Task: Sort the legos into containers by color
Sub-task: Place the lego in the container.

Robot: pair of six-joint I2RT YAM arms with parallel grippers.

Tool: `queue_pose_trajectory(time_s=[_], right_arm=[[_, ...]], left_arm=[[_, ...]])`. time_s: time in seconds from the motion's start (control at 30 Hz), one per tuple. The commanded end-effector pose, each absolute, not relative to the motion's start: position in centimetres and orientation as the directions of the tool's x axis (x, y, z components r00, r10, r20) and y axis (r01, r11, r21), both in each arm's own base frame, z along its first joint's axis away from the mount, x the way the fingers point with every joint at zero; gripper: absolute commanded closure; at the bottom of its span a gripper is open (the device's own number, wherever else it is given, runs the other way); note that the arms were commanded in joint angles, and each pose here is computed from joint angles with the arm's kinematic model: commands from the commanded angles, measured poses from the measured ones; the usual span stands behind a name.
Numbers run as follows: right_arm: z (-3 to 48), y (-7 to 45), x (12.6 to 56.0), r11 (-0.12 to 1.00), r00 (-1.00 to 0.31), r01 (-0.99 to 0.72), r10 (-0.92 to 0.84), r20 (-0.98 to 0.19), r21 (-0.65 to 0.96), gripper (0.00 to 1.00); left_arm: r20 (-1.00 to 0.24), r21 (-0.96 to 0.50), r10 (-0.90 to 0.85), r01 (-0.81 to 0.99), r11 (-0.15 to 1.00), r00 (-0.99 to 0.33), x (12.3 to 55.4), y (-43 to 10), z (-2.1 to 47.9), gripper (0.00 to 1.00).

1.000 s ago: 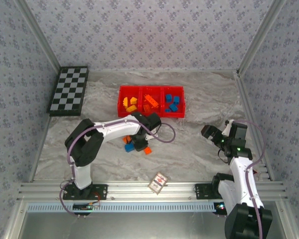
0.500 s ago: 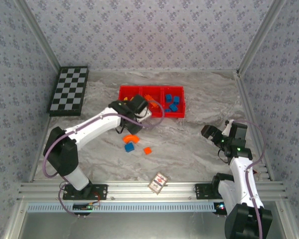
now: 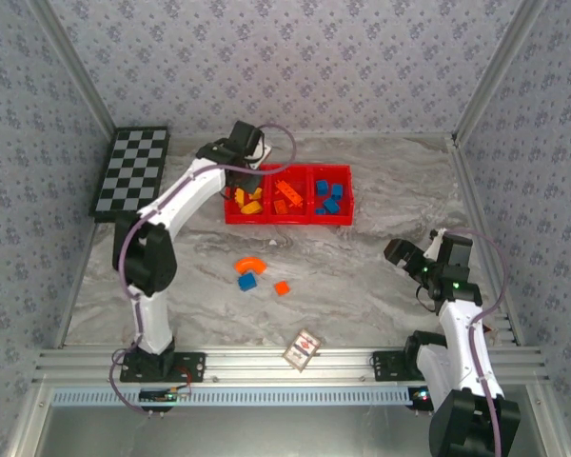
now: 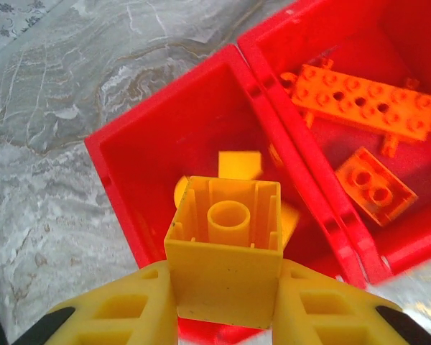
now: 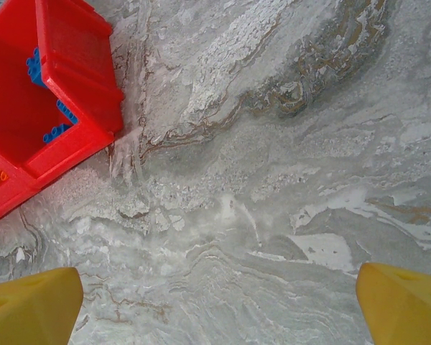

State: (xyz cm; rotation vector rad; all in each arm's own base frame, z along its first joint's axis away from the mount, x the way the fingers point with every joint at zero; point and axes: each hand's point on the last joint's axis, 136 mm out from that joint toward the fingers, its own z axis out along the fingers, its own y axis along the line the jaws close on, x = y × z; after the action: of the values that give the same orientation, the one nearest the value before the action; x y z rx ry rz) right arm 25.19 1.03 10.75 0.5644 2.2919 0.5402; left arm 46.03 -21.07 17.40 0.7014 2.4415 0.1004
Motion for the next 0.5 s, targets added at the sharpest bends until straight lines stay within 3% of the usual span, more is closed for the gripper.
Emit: queue_pose_trajectory(time_s=[0.0, 0.33, 0.47], right_arm=[[10.9, 1.4, 25.0, 0.808, -0.665, 0.229, 0.537, -0.519, 0.543, 0.0], [11.0, 1.6, 25.1, 0.803, -0.665, 0.22, 0.539, -0.516, 0.554, 0.0], [11.0, 1.7, 25.2, 0.799, -0.668, 0.218, 0.54, -0.511, 0.56, 0.0]], left_arm=[[-0.522, 0.23, 0.507, 0.459, 0.858, -0.686, 48.4, -21.0, 16.9, 0.69], [-0.494, 0.247, 0.484, 0.417, 0.874, -0.722, 52.5, -20.2, 13.5, 0.7], [-0.489, 0.241, 0.472, 0.406, 0.881, -0.734, 52.4, -20.1, 12.8, 0.66]])
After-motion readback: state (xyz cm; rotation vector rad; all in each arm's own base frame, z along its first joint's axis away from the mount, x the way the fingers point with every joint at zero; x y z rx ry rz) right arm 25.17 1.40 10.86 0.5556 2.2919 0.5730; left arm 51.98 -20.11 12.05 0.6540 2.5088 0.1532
